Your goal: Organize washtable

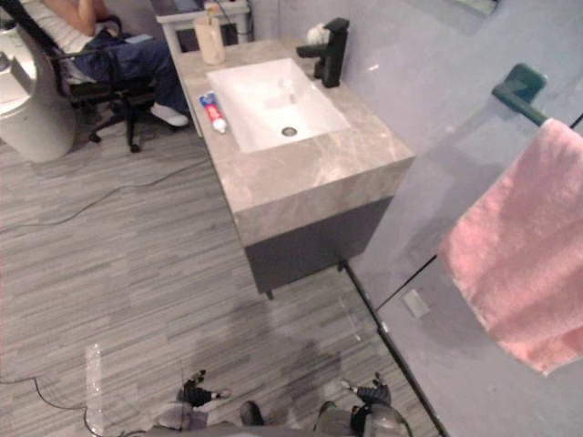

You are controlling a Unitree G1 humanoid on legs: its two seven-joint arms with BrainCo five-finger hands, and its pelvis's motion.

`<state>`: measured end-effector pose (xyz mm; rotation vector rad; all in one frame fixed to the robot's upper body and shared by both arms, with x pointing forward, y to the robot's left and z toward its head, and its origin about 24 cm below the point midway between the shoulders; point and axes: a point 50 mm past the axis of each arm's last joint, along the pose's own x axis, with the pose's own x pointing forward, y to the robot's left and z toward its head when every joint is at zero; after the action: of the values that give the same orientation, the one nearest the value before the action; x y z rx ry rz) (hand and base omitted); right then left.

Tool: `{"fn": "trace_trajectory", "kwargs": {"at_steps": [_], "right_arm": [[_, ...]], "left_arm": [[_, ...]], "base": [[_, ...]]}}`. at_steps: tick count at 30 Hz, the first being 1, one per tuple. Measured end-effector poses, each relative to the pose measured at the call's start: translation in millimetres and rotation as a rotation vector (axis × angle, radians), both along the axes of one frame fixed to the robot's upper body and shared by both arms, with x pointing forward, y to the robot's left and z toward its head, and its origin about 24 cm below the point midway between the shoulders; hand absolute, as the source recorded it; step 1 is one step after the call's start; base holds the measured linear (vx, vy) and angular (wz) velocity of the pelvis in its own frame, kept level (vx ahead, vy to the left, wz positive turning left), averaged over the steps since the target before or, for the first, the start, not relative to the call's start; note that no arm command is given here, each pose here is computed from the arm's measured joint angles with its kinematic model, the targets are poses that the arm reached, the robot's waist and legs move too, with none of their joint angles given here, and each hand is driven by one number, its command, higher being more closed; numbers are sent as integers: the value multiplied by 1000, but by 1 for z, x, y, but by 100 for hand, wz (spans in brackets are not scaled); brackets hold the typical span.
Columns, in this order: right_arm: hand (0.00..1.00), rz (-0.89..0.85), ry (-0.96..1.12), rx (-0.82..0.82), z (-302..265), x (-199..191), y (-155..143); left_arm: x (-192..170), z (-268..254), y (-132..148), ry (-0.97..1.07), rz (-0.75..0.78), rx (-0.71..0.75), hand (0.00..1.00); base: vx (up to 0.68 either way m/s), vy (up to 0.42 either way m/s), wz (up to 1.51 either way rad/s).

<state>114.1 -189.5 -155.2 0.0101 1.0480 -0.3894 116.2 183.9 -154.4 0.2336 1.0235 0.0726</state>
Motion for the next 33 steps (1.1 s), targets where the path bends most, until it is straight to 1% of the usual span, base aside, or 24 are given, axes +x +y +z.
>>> {"fn": "trace_trajectory", "kwargs": {"at_steps": [2,10,13,16,19,21,22,23,25,26,28,30,33], "right_arm": [[0,29,4,-8,0,2,0],[0,37,-1,-19,1,5,-3],[0,36,-1,-19,1,5,-2],[0,35,0,-17,1,5,-1],[0,34,-55,-17,7,21,1],[0,41,-106,-46,15,36,-7],[0,42,-116,-51,17,39,-9],[0,48,-142,-29,17,43,2],[0,30,-160,-48,22,53,-7],[0,28,-158,-54,22,52,-10],[0,20,-115,-44,15,38,-9],[0,14,-78,-36,10,27,-7],[0,6,-66,-31,9,25,-7]], "left_arm": [[0,0,0,1,-9,4,0],[-1,0,0,-3,1,3,0],[0,0,3,-14,52,-8,0],[9,3,8,-42,97,-14,0],[18,9,13,-85,134,-14,0],[28,12,2,-116,96,-33,0],[36,15,3,-133,81,-25,0],[36,16,18,-123,71,15,0],[39,15,8,-112,38,0,0],[39,14,5,-111,30,-6,0],[35,12,-4,-94,0,-21,0],[33,11,-5,-89,-11,-21,0],[30,10,-3,-79,-12,-13,0]], "base": [[-145,9,3],[-85,4,14],[44,14,59],[121,24,82],[105,18,65],[55,-13,106],[31,-73,136],[77,-112,117],[139,66,57],[50,235,37],[-21,156,27],[-42,89,12],[-73,81,8]]}}
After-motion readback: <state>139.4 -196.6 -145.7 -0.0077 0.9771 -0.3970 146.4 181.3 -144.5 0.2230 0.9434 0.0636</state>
